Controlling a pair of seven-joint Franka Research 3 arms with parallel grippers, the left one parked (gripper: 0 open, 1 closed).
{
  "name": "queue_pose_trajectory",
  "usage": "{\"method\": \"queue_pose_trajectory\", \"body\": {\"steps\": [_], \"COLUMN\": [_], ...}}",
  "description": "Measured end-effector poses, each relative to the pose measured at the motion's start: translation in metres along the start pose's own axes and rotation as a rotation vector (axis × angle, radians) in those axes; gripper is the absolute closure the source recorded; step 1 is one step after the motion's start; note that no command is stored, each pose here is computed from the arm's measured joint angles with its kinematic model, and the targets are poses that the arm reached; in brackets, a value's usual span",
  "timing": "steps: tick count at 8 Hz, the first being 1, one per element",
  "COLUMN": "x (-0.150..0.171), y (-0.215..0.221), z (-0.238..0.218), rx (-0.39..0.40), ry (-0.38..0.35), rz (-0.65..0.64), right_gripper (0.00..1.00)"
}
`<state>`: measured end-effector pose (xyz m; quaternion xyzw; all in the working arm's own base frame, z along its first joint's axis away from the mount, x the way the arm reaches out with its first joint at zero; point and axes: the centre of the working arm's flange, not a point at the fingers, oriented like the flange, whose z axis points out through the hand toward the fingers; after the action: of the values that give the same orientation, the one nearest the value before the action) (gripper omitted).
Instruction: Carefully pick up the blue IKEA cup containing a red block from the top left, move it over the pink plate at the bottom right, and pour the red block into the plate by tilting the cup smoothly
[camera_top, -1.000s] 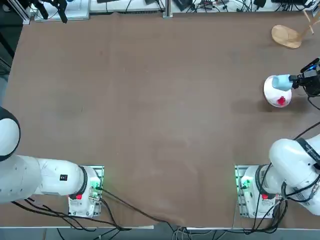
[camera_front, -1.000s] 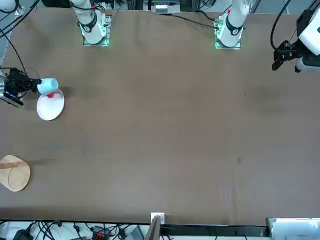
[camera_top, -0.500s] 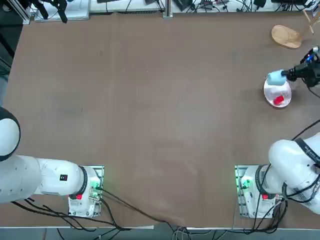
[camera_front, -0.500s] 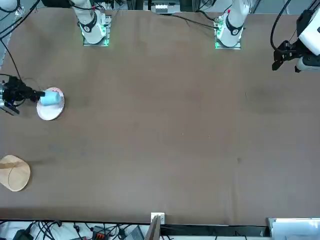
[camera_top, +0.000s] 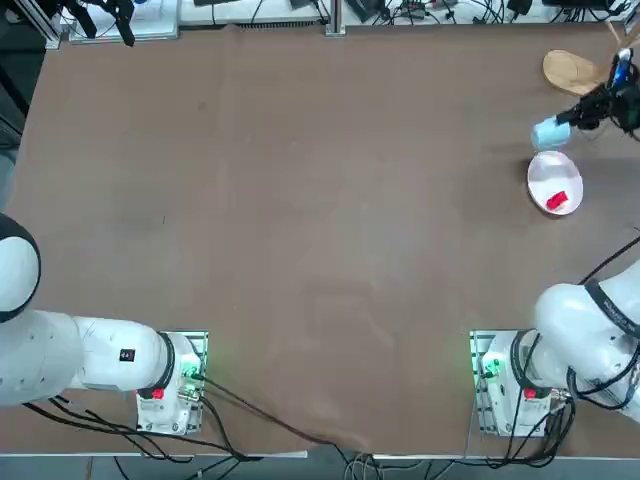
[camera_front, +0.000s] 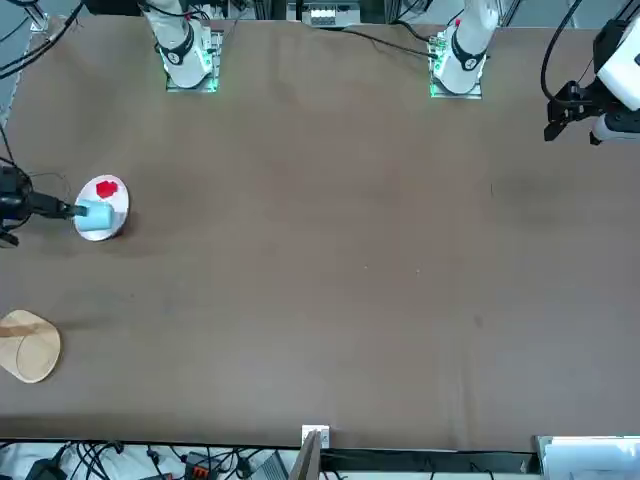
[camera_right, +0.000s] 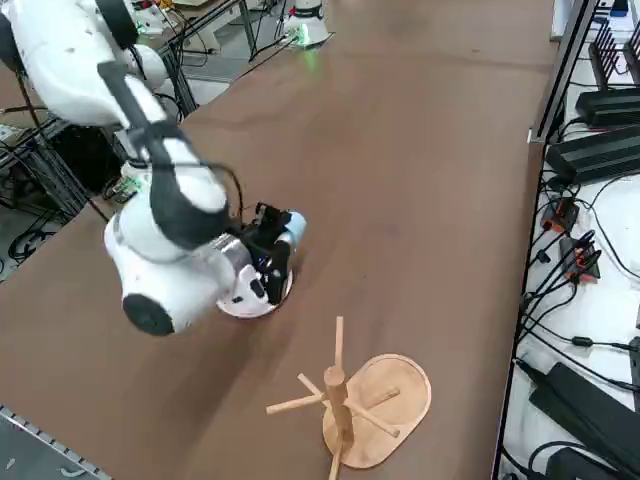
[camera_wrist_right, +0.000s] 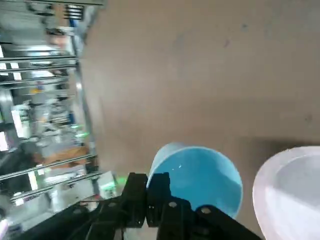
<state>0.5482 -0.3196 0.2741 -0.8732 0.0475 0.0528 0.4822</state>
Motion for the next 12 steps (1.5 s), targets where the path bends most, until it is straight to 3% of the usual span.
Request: {"method": "queue_pose_trajectory", "body": {"steps": [6,9,12], "x": [0.044,0.055,0.06], "y": [-0.16,-0.204,-0.259], "z": [0.066,0.105,0.159], "rx": [-0.595,-0.739,-0.874], "ry": [-0.035,-0.026,0.05], "rz": [0.09,0.149,0.288], "right_gripper": [0.97,0.97,0.97]}}
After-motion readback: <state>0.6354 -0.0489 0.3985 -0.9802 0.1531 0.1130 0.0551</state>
